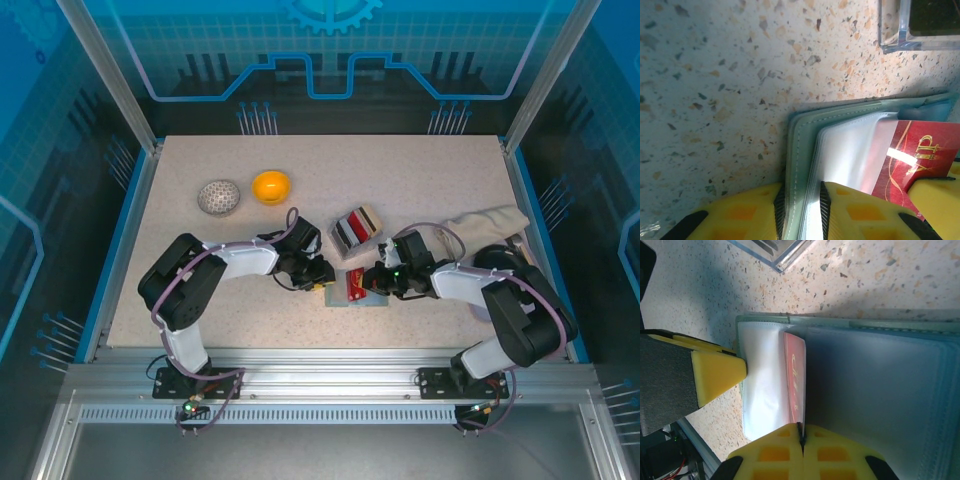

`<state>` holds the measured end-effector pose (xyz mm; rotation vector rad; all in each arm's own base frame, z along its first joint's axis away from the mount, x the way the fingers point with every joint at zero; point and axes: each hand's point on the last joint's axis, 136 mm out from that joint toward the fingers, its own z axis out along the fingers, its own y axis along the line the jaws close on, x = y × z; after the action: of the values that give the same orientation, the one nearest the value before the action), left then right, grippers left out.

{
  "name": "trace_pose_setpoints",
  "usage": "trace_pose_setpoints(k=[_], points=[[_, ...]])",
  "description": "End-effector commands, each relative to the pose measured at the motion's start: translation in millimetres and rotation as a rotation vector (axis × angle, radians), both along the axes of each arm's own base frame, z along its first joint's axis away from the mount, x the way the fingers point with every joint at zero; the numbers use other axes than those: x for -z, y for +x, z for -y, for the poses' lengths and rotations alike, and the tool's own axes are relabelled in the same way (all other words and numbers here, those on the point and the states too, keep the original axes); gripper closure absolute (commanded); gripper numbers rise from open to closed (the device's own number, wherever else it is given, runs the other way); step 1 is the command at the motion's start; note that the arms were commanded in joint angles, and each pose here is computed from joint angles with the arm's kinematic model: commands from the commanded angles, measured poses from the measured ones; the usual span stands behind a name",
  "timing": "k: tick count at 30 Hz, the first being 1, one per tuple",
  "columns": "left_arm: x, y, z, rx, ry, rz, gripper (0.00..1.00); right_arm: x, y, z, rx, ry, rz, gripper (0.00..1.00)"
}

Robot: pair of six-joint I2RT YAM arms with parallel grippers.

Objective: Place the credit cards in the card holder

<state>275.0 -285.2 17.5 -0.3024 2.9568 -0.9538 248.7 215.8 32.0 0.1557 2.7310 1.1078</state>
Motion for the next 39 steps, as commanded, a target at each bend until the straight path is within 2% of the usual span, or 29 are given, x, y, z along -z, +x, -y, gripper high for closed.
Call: trace_pose_setpoints(k=[1, 17, 21, 24, 28, 39], points=[[13, -13, 5, 0.037, 0.01, -0.049, 0.72, 13, -9, 1, 0.011, -0.011, -0.051, 0.99], [13, -12, 5, 0.031, 0.013, -0.045, 0.72, 3, -1, -26, -0.026, -0.014, -0.035, 0.89], [13, -13, 3, 0.032, 0.017, -0.043, 0.73, 4, -3, -14, -0.041, -0.097, -0.04, 0.81], [14, -13, 3, 0.033, 0.019, -0.044, 0.73, 3, -4, -5, -0.041, -0.15, -0.036, 0.71], [15, -13, 4, 0.032, 0.015, -0.044, 0.73, 4, -3, -3, -0.056, -0.178, -0.041, 0.68], [14, -13, 4, 0.035, 0.012, -0.045, 0.73, 10, 4, -21, -0.103, -0.122, -0.07, 0.82]])
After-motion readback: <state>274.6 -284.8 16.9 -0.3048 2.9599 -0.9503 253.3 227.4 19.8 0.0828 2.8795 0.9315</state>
